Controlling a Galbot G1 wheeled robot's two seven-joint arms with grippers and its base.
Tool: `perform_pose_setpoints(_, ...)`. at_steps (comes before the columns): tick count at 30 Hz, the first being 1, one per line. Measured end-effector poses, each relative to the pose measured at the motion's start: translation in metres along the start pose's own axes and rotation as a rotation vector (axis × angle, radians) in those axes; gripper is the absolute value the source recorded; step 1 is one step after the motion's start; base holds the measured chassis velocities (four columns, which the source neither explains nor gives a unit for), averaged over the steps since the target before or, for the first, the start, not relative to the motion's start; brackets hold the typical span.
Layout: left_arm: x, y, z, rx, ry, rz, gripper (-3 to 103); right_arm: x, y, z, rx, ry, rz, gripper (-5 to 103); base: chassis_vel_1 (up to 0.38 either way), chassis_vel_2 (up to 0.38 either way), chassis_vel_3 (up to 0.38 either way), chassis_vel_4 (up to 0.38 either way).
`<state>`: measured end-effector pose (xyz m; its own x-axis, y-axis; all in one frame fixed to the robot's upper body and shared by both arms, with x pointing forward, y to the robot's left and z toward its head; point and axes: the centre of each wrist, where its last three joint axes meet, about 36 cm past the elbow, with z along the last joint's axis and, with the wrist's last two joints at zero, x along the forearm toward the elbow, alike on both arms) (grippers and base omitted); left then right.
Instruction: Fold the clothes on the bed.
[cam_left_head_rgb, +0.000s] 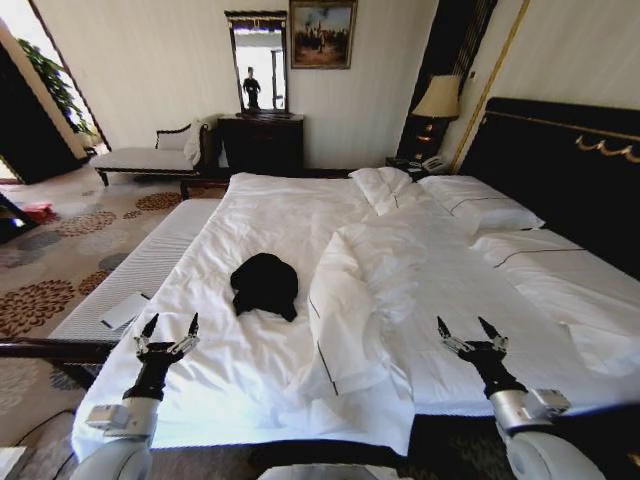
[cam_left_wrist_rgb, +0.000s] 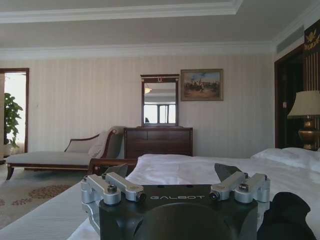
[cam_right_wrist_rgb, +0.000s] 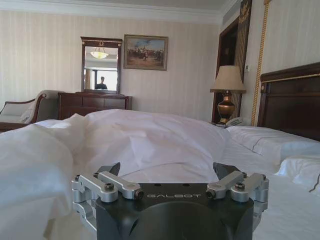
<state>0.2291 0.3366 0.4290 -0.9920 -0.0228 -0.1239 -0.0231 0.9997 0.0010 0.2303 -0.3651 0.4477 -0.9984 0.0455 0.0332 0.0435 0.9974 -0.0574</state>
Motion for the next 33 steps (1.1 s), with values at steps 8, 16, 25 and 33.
perform_pose_setpoints(8,0.002,-0.001,0.003,0.003,0.004,-0.005,100,0.001,0.005,-0.010,-0.008,0.001,-0.005,100,0.181,0.172,-0.174,-0.178)
perform_pose_setpoints(16,0.001,0.001,0.004,0.000,0.007,-0.003,100,0.009,0.016,-0.027,-0.033,0.015,-0.063,100,0.087,0.079,-0.084,-0.077)
perform_pose_setpoints(25,0.005,-0.004,0.005,0.005,0.016,-0.006,100,0.001,0.026,-0.049,-0.157,0.091,-0.166,100,0.000,0.000,0.000,0.000)
perform_pose_setpoints(33,0.007,-0.007,0.004,-0.004,0.020,-0.013,100,-0.019,0.033,-0.047,-0.131,0.166,-0.293,100,0.000,0.000,0.000,0.000)
